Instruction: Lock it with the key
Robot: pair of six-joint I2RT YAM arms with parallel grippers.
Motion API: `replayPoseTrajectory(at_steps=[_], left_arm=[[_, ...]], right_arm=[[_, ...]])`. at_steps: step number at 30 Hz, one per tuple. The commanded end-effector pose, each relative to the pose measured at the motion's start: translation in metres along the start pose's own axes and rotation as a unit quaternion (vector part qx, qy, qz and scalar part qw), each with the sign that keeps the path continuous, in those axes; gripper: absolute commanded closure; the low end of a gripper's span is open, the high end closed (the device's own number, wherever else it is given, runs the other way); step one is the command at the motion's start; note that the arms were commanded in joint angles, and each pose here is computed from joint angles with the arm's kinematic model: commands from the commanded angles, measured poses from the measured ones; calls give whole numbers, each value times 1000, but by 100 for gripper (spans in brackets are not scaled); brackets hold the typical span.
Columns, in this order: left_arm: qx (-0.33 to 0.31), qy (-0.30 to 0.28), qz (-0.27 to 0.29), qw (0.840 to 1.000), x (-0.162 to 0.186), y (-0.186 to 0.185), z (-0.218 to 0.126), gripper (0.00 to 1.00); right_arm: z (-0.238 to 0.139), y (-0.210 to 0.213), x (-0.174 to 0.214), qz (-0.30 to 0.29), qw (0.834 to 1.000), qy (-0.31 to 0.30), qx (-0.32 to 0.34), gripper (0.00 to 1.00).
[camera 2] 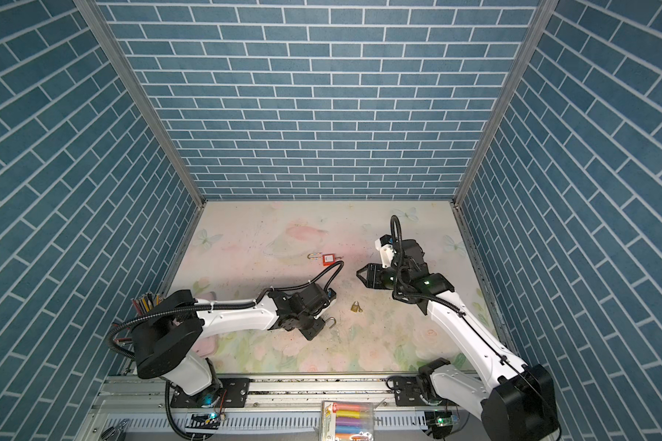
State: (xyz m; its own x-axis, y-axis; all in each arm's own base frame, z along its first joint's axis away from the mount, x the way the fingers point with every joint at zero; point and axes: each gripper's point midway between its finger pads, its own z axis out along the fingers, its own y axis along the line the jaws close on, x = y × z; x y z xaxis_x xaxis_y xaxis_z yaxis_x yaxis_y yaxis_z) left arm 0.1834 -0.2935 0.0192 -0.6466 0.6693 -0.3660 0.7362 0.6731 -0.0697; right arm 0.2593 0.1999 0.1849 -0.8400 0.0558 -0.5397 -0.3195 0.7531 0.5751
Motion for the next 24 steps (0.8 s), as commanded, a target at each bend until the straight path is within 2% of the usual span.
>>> replayPoseTrajectory(at_steps=[1, 3, 10, 19, 24], left_arm=[[-12, 13, 1, 1000, 3, 1, 1, 53], [-15, 12, 2, 1000, 2, 1, 0, 49], [-28, 8, -4, 1000, -3, 4, 1, 44], [-33, 9, -2, 999, -8, 3, 6, 45], [-34, 16, 0, 999, -3, 3, 5, 50]], right_arm=[[-1, -1, 3, -8, 1000, 0, -6, 47], [-2, -1, 3, -8, 1000, -2, -7, 47], [-4, 0, 5, -7, 1000, -4, -9, 47], [-8, -2, 7, -6, 1000, -7, -7, 47], [-10, -3, 6, -7, 1000, -9, -6, 47]])
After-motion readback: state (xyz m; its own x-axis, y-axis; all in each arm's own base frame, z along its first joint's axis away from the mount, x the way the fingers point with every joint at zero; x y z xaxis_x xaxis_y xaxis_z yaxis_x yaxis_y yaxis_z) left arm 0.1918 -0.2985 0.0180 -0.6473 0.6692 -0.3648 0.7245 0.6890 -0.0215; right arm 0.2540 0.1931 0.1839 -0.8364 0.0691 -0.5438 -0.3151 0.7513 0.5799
